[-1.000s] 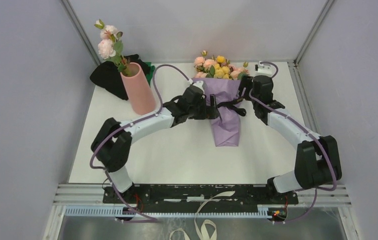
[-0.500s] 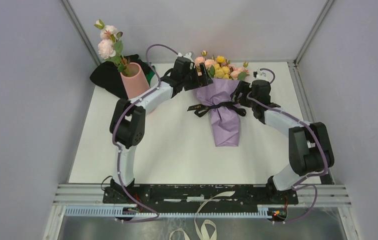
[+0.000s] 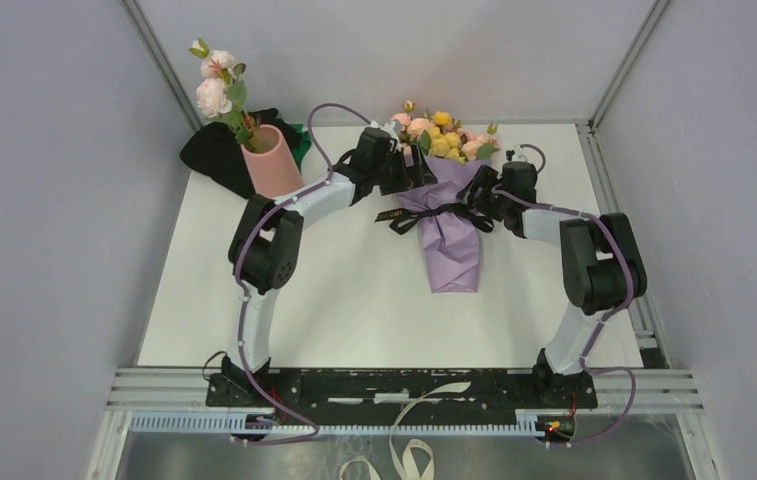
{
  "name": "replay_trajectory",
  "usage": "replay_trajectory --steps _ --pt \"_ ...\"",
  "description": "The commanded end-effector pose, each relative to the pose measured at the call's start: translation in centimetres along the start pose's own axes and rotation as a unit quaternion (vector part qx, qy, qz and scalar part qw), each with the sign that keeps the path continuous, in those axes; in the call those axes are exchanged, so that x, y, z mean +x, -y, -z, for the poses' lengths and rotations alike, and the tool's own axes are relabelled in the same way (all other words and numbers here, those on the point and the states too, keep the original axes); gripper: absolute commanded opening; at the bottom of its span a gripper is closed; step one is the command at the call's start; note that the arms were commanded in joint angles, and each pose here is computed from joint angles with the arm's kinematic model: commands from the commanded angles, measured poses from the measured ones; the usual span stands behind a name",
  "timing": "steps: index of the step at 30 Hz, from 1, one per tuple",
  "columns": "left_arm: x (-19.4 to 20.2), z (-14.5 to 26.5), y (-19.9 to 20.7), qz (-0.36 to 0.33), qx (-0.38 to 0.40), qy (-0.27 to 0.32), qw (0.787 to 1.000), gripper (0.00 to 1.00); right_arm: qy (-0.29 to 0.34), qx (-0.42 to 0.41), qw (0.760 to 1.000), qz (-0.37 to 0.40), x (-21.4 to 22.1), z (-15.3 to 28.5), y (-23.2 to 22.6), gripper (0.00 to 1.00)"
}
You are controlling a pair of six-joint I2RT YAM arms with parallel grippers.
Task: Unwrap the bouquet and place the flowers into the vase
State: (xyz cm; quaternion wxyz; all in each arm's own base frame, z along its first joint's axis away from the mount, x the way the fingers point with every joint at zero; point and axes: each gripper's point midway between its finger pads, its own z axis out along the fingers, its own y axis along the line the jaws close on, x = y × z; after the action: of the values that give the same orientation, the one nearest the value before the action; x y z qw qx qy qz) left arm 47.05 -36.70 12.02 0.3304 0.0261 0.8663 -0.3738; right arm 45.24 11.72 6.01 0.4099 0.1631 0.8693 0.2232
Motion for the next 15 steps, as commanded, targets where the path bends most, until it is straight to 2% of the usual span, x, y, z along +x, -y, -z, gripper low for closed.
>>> replay_trajectory --steps 1,4,9,11,12,14,15 --pt "-0.5 0.9 1.8 0.006 0.027 0.012 1.000 1.00 0.019 -0.047 0.998 -0.029 -2.4 -1.8 -1.7 0.72" --pt "-0.1 0.6 1.1 0.007 0.019 0.009 1.000 1.00 0.022 -0.056 0.998 -0.031 -2.5 -1.8 -1.9 0.52" --pt "-0.1 -0.2 0.8 0.010 0.016 0.009 1.000 1.00 0.028 -0.064 0.997 -0.019 -2.5 -0.7 -2.2 0.32" --pt "-0.1 -0.7 0.7 0.014 0.016 0.008 1.000 1.00 0.032 -0.068 0.997 -0.013 -2.6 -0.1 -2.3 0.30" --pt "-0.1 -0.9 0.7 0.015 0.017 0.008 1.000 1.00 0.033 -0.070 0.997 -0.009 -2.6 0.2 -2.4 0.32" --pt "0.1 -1.5 0.6 0.016 0.016 0.004 1.000 1.00 0.038 -0.077 0.996 -0.003 -2.9 0.9 -2.8 0.43" --pt "0.3 -1.9 0.4 0.017 0.013 0.002 1.000 1.00 0.042 -0.081 0.996 0.000 -3.0 1.2 -3.0 0.45"
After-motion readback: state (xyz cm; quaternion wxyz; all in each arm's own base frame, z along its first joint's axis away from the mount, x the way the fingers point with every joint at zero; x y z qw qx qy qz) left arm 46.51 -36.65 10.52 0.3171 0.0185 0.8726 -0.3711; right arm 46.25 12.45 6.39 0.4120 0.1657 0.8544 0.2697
